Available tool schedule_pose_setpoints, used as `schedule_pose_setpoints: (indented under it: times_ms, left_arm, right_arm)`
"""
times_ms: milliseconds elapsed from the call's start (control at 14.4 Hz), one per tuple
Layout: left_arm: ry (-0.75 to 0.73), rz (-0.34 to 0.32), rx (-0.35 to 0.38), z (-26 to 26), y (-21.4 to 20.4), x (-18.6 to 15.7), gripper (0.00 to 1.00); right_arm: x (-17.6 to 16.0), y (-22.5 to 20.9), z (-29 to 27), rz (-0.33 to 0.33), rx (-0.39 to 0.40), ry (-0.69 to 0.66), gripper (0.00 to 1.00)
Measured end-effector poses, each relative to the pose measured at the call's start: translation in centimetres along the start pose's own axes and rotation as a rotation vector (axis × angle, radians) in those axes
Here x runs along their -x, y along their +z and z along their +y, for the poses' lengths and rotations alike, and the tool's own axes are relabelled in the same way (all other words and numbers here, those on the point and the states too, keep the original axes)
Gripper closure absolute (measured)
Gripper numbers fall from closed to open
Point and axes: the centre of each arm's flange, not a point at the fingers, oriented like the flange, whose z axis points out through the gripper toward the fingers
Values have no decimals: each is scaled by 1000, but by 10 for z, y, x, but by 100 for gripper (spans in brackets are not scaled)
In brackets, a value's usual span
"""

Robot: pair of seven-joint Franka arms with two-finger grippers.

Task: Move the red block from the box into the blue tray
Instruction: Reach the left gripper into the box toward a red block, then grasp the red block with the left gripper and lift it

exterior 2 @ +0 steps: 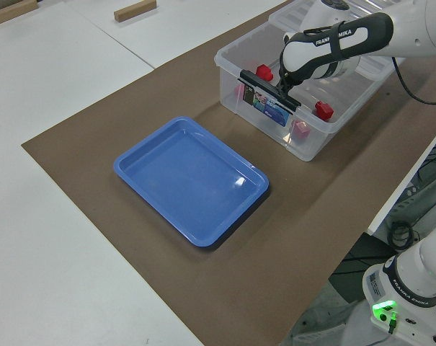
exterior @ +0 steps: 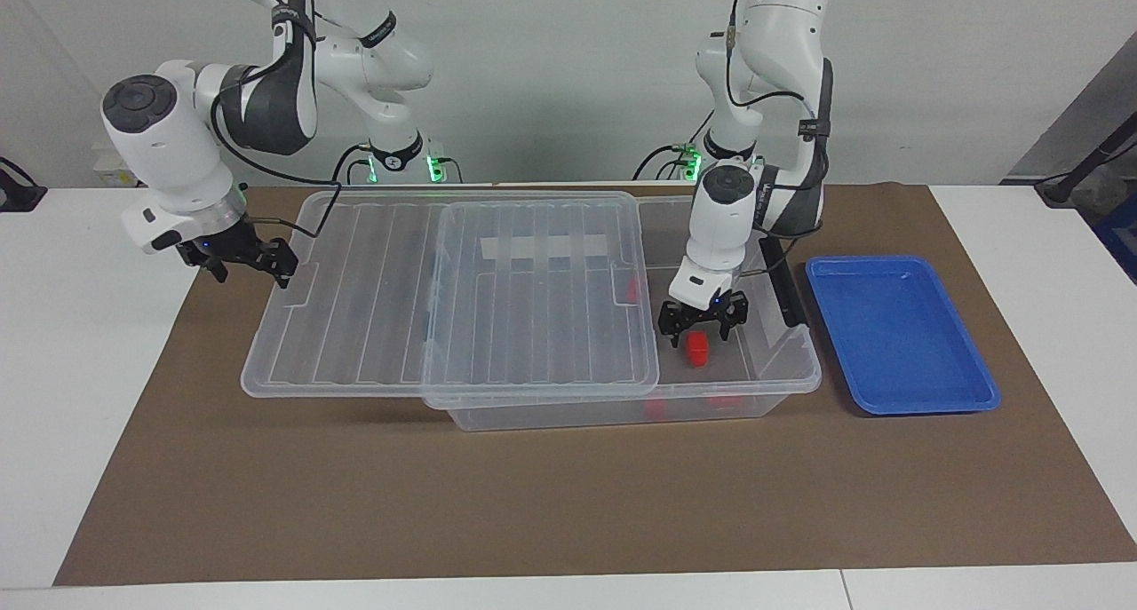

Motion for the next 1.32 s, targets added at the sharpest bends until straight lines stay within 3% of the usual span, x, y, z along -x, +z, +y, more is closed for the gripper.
schedule_pose_setpoints:
  times_ms: [277, 347, 416, 486, 694, 902, 971, 1318]
  left_arm:
    - [46, -5, -22, 1, 7, 9, 2]
    - [48, -3, -21, 2, 7, 9, 5]
    - [51, 2, -17, 3, 6, 9, 18]
    - [54, 5, -15, 4, 5, 9, 23]
    - [54, 7, -14, 5, 5, 9, 26]
    - [56, 14, -10, 5, 2, 8, 60]
    - [58, 16, -9, 5, 1, 8, 65]
    - [93, 17, -9, 5, 0, 7, 65]
  right_arm:
    - [3, -30, -2, -3, 2, -2, 0]
    - [5, -41, -1, 0, 3, -2, 0]
    - [6, -52, -1, 7, 3, -1, 0]
    - [8, -63, 0, 12, 3, 1, 0]
    - [14, -96, -3, 16, -2, -1, 0]
    - [19, -116, -3, 18, -12, 2, 0]
    - [20, -121, -4, 22, -25, 4, 0]
    - [33, -140, -3, 2, -42, 8, 0]
